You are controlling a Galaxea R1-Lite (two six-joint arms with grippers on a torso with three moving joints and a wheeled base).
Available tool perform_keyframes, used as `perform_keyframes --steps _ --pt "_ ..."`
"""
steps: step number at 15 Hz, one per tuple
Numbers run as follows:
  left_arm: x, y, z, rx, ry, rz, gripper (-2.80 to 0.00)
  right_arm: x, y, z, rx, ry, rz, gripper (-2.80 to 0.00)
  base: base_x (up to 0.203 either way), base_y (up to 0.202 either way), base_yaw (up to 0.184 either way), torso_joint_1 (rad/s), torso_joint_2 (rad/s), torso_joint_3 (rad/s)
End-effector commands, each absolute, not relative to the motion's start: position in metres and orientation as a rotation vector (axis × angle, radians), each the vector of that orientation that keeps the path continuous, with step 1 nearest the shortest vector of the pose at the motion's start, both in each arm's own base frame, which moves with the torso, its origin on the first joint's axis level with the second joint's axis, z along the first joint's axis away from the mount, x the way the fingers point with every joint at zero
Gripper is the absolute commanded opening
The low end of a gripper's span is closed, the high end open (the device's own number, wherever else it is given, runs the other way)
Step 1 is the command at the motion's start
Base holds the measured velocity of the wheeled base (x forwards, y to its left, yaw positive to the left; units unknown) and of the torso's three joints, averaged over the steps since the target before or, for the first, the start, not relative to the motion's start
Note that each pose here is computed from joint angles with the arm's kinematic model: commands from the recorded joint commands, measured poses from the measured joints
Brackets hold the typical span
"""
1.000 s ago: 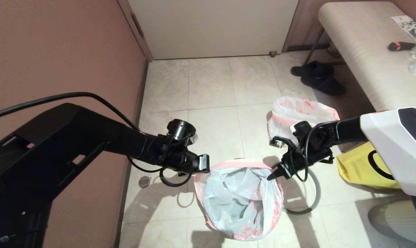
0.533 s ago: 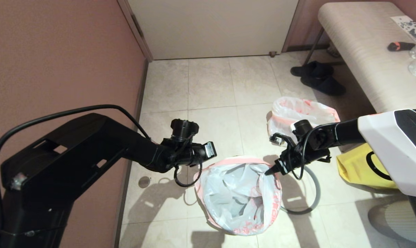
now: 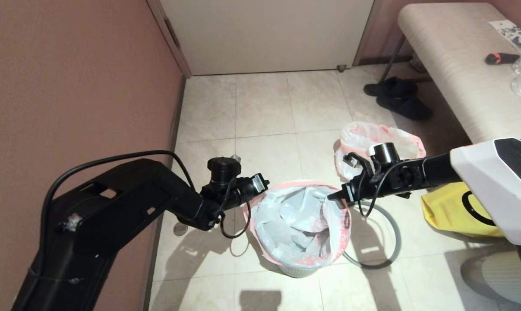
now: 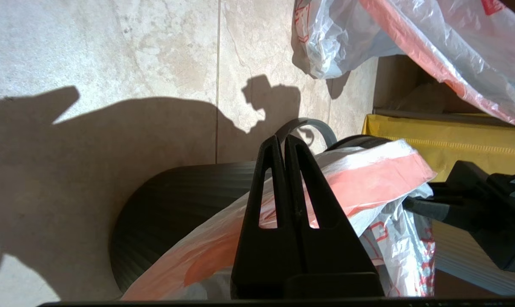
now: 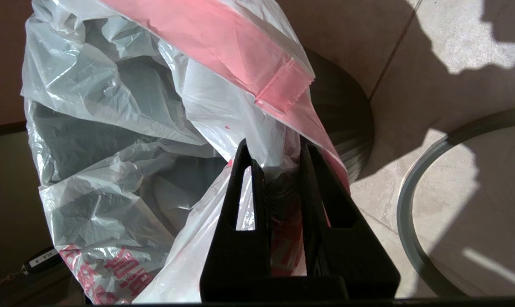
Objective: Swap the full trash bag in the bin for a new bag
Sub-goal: Put the new garbage bag on the trash can
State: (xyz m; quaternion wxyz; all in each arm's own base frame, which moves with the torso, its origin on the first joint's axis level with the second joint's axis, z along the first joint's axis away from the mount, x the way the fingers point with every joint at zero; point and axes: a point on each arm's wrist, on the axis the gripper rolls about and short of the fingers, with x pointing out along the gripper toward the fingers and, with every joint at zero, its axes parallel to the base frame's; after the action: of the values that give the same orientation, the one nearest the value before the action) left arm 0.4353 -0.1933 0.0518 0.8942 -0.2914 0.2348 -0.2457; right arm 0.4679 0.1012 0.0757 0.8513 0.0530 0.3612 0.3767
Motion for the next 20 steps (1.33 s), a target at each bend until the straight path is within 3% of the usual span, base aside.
perform_keyframes --steps 1,5,6,7,13,17,18,20 --pt "0.433 -0.201 0.037 -0.596 0.519 -0.512 -2.8 0.466 0.107 0.071 0.109 0.759 0.807 -2.8 0.0 0.0 0.0 0.0 0.0 0.0" --pt "0.438 -0.205 0.042 -0.598 0.492 -0.537 -2.8 0.458 0.115 0.069 0.09 0.725 0.824 -2.8 0.0 0.0 0.0 0.0 0.0 0.0" --pt "0.438 -0.205 0.04 -0.597 0.499 -0.535 -2.8 0.453 0.115 0.068 0.09 0.726 0.825 -0.03 0.0 0.0 0.0 0.0 0.0 0.0" --pt "0.437 -0.205 0.045 -0.599 0.492 -0.539 -2.8 0.448 0.116 0.065 0.087 0.719 0.83 0.0 0.0 0.0 0.0 0.0 0.0 0.0" --pt "0.428 -0.205 0.05 -0.596 0.503 -0.531 -2.8 0.412 0.12 0.069 0.079 0.734 0.857 0.0 0.0 0.0 0.0 0.0 0.0 0.0" --pt "0.414 -0.202 0.082 -0.581 0.451 -0.492 -2.8 0.373 0.109 0.094 0.072 0.727 0.841 0.0 0.0 0.0 0.0 0.0 0.0 0.0" --pt "0.409 -0.203 0.088 -0.571 0.465 -0.485 -2.8 0.368 0.106 0.098 0.06 0.724 0.809 -2.8 0.0 0.0 0.0 0.0 0.0 0.0" --pt "0.398 -0.206 0.104 -0.559 0.472 -0.463 -2.8 0.364 0.112 0.105 0.069 0.715 0.798 -2.8 0.0 0.0 0.0 0.0 0.0 0.0"
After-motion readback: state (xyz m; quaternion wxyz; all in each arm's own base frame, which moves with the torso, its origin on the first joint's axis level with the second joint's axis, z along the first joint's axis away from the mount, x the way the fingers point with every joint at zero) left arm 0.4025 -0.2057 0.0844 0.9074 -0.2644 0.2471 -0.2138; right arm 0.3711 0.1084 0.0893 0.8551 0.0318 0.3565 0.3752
